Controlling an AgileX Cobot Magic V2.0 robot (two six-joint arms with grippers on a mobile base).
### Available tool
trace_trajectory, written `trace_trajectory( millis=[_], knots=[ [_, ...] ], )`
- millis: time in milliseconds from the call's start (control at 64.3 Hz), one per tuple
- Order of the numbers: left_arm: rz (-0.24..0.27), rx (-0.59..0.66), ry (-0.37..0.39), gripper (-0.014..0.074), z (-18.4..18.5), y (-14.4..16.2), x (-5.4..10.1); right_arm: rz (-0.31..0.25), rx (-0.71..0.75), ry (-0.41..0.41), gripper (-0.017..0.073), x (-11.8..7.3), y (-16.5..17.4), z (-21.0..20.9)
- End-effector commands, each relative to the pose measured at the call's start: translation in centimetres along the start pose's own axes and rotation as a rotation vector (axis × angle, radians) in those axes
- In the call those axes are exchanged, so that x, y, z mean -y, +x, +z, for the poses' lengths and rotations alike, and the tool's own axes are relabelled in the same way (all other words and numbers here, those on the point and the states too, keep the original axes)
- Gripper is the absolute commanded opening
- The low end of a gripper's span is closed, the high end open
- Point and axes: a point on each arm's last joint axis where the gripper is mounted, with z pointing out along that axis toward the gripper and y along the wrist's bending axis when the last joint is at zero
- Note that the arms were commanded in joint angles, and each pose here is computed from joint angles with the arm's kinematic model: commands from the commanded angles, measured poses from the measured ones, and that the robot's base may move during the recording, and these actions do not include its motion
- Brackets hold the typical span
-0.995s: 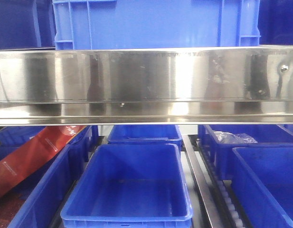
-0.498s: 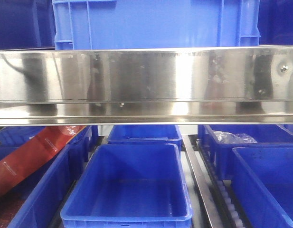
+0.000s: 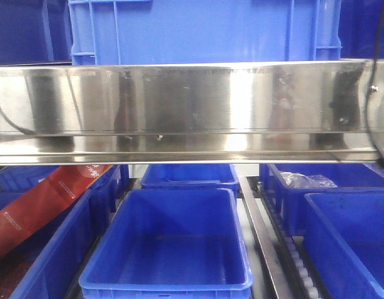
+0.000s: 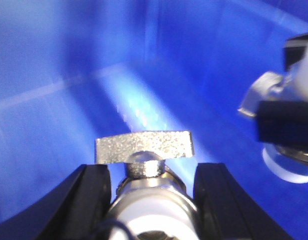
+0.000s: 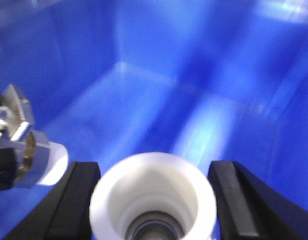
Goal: Place valve from conveyor to right shelf box
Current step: 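Open both grippers to drop the valves into the blue bin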
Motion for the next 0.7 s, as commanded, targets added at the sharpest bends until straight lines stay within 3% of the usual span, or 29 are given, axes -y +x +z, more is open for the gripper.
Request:
trace_trajectory(
  millis=[0, 78, 140, 233, 451, 591, 684],
  knots=[
    [-0.008, 0.054, 0.014, 0.0148, -0.8, -1.0, 0.4, -0.011, 0.087, 0.013, 0.0125, 0.0, -1.3, -1.2],
    [-0.008, 0.052, 0.014, 0.0316, -0.8, -1.0, 0.4, -0.012, 0.087, 0.012, 0.0293, 0.0, -1.4, -1.4],
    [-0.006, 0.056, 0.015, 0.0514, -1.0, -1.1, 0.4, -0.013, 0.091, 0.012, 0.0471, -0.1, -1.5, -1.8],
    [-0.002, 0.057, 0.020, 0.0617, -1.4, -1.5, 0.5, -0.016, 0.111, 0.011, 0.0573, -0.2, -2.0, -3.0],
    [0.038, 0.046, 0.042, 0.0548, -4.6, -3.4, 1.4, -0.029, 0.167, 0.007, 0.0503, -0.9, -3.4, -7.5],
    [0.075, 0.061, 0.036, 0.0376, -8.3, -4.9, 1.8, -0.040, 0.219, 0.005, 0.0276, -1.4, -4.2, -11.9],
    [0.089, 0.052, 0.019, 0.0181, -10.9, -5.4, 1.6, -0.048, 0.247, 0.003, 0.0081, -1.8, -4.6, -14.6]
  ],
)
